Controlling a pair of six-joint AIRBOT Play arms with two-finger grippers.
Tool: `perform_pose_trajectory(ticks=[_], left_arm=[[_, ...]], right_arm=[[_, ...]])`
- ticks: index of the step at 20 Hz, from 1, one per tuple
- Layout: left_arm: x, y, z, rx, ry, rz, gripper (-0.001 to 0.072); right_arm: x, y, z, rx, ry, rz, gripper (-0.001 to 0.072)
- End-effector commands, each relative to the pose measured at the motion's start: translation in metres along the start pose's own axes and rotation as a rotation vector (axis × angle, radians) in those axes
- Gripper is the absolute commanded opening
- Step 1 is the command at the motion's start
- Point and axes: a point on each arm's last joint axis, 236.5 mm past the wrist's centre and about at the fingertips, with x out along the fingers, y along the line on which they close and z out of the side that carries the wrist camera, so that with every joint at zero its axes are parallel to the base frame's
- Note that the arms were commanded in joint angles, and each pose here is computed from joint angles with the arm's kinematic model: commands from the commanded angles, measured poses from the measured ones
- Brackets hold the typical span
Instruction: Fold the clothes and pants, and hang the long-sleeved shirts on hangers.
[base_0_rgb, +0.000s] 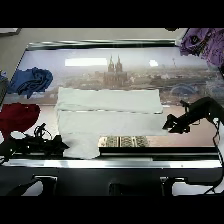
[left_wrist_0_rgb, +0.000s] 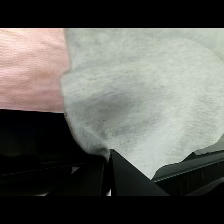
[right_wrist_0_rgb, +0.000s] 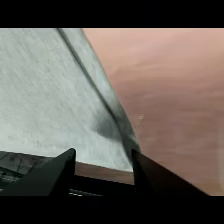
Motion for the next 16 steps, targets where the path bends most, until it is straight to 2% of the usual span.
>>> perform_pose_trajectory(ticks=[1,6,7,9,10,16], left_arm=[[0.000,0.000,0.000,0.001,0.000,0.000,0.0023],[0.000,0.000,0.000,0.009,-0.001,0.000,0.0023],[0.000,0.000,0.000,0.008,-0.001,0.000,0.0022],[-0.001,-0.001,0.002,0.011,-0.007,0.000,0.0022],[-0.003,-0.003,0.005,0.027,-0.014,-0.001,0.0021],[-0.069,-0.042,0.052,0.188,-0.165,0.069,0.0020]], right_arm=[[0.004,-0.019,-0.007,0.008,0.035,-0.118,0.0439],[0.015,-0.008,-0.012,0.033,0.046,-0.059,0.0425],[0.023,-0.002,-0.017,0.051,0.060,-0.022,0.0353],[0.035,0.007,-0.023,0.084,0.066,0.035,0.0127],[0.036,0.009,-0.021,0.087,0.057,0.044,0.0039],[-0.015,0.017,-0.005,0.102,-0.162,0.001,0.0032]])
